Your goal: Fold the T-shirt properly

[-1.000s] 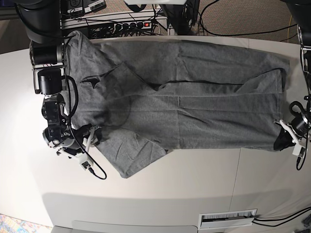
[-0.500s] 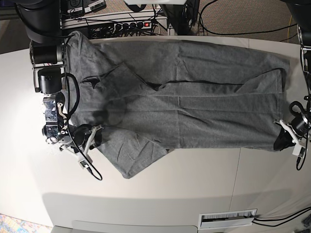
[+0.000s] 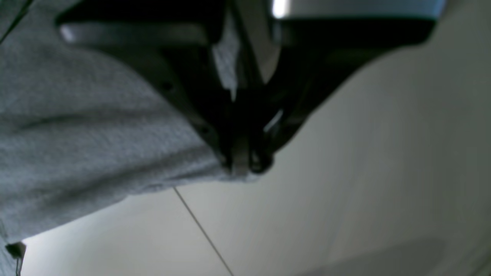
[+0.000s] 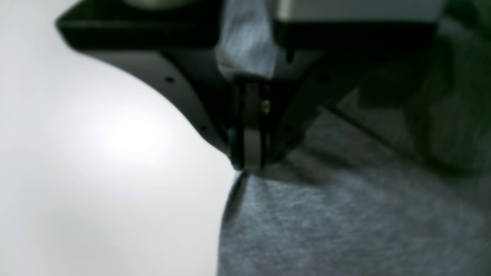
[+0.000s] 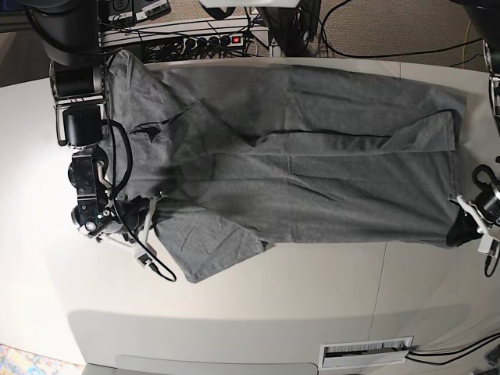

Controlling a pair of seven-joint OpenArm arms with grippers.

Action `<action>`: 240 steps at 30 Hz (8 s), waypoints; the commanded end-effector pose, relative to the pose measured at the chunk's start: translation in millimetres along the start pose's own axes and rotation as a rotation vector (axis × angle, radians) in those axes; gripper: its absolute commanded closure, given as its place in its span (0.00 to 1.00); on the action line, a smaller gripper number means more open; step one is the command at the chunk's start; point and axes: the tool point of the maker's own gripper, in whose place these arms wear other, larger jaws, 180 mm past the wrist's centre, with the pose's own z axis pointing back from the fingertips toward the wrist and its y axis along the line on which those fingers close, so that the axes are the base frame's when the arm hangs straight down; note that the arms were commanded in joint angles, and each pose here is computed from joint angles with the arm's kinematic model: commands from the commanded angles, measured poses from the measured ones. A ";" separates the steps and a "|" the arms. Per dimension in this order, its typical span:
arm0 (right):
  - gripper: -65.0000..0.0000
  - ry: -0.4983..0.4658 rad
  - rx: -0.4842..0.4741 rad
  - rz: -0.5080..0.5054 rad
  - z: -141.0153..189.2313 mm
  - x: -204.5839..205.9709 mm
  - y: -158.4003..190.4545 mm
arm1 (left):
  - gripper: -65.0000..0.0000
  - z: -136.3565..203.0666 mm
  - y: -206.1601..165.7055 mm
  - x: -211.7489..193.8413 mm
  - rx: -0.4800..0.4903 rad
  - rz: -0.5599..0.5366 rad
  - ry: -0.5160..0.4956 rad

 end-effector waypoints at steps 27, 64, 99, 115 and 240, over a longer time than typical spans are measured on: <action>1.00 0.019 0.118 0.116 67.0 -7.6 53.7 | 1.00 43.4 2.2 0.3 -0.116 0.307 0.276; 1.00 -0.017 -0.027 -0.001 123.6 -86.6 31.3 | 1.00 121.8 -35.5 -115.8 -0.188 0.447 0.614; 0.70 -0.361 0.018 -0.187 36.4 9.7 22.0 | 0.78 98.2 -28.2 -101.9 -0.132 0.241 0.521; 1.00 -0.283 0.092 -0.105 7.9 7.7 58.4 | 0.78 97.2 -28.4 -100.2 -0.133 0.240 0.512; 0.99 -0.136 0.151 -0.008 63.8 -92.9 191.6 | 1.00 93.6 -52.9 -156.2 -0.137 0.269 0.612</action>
